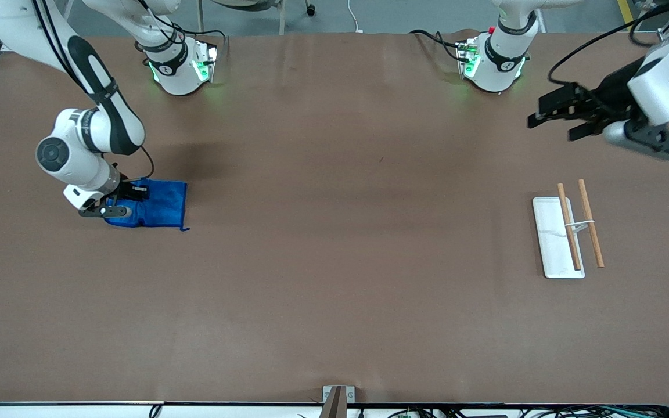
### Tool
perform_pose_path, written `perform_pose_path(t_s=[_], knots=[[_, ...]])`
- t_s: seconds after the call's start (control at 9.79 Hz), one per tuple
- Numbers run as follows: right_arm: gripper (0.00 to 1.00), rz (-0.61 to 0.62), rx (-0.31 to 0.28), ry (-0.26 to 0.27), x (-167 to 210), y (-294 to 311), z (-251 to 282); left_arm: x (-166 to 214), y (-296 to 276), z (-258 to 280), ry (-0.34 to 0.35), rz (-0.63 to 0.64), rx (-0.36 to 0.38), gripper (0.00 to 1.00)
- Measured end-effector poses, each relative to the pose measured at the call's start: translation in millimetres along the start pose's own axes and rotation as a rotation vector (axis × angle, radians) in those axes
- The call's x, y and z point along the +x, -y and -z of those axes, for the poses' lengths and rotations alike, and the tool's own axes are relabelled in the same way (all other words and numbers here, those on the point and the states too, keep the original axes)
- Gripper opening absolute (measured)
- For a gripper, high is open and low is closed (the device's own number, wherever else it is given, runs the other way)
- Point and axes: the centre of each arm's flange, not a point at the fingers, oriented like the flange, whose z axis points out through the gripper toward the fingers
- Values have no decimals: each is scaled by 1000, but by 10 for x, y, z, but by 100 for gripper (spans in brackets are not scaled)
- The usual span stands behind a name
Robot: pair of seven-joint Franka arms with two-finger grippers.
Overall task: Right arm passes towel to left arm to hang
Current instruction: 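Grasp and lift the towel with the right gripper while the left gripper approaches, then carry the towel toward the left gripper and grasp it with the left gripper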
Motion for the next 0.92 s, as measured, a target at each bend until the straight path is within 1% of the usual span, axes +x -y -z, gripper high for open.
perform_pose_path(t_s=[0.1, 0.2, 0.31, 0.41, 0.51, 0.61, 0.72, 0.82, 0.92], knots=[[13, 3, -3, 25, 91, 34, 422, 96, -102, -165, 20, -14, -51, 100], [13, 12, -6, 38, 164, 87, 888, 156, -188, -308, 49, -20, -118, 100], [13, 28, -4, 28, 243, 200, 1336, 186, -242, -431, 78, -17, -187, 100], [13, 46, 26, 1, 329, 426, 1712, 202, -308, -547, 107, -15, -251, 100], [13, 57, 85, -23, 394, 701, 1983, 211, -401, -669, 138, -15, -319, 100], [13, 47, 177, -35, 414, 921, 2095, 213, -512, -813, 175, -13, -395, 100], [13, 37, 281, -38, 418, 1155, 2124, 216, -579, -963, 206, 1, -461, 100], [13, 40, 368, -56, 429, 1446, 2151, 220, -573, -1114, 225, 6, -511, 100], [13, 41, 464, -88, 434, 1826, 2197, 229, -528, -1251, 231, -16, -572, 100]])
